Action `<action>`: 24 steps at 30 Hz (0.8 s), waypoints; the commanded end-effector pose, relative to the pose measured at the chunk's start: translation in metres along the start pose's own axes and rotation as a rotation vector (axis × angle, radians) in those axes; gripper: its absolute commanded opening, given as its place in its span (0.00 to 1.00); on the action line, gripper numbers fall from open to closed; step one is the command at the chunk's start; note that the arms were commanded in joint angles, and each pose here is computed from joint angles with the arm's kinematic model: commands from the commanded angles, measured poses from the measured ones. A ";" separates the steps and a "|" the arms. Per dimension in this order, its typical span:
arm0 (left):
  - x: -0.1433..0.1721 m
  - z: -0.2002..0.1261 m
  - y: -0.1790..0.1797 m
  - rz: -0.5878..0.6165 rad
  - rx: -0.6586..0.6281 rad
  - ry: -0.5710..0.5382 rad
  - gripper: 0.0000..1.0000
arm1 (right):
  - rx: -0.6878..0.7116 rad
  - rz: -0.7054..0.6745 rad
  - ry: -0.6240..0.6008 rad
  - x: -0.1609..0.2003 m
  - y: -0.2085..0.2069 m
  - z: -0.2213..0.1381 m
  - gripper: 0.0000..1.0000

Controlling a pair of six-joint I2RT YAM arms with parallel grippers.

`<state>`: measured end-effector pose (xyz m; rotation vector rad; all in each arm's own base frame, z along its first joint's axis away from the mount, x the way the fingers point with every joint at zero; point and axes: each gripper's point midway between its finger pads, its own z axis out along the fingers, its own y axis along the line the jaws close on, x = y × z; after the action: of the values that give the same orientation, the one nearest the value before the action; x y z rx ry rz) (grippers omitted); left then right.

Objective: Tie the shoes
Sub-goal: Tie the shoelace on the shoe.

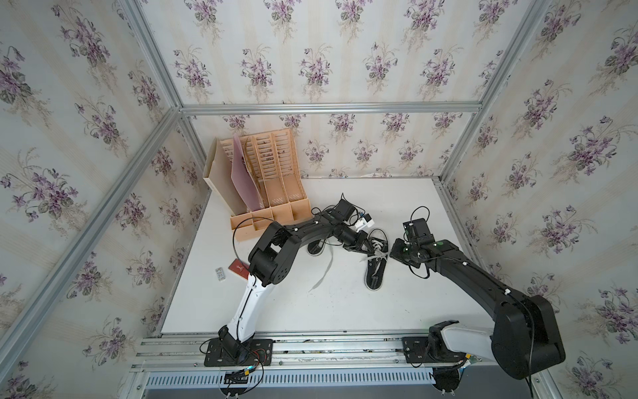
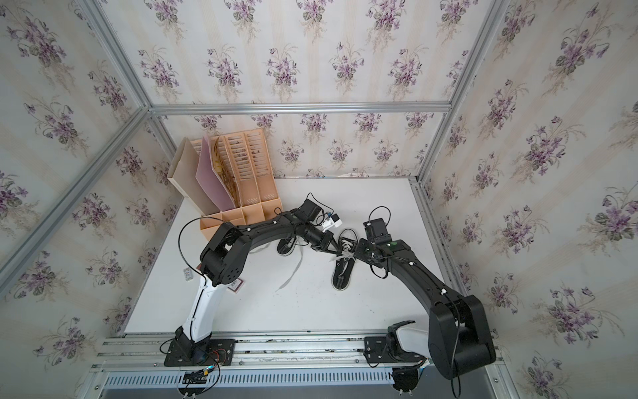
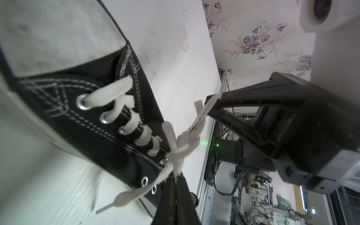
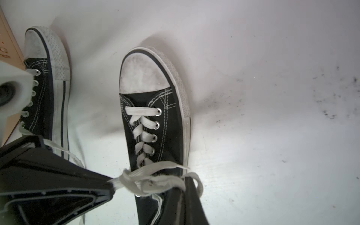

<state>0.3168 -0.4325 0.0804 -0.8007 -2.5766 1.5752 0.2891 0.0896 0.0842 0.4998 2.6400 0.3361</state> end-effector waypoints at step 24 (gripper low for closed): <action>-0.008 -0.011 0.020 -0.009 -0.031 -0.040 0.00 | -0.019 -0.116 -0.029 -0.032 0.011 0.013 0.32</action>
<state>0.3317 -0.4181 0.0704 -0.7497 -2.6332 1.5559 0.3111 0.0932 0.0801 0.3891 2.6577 0.3546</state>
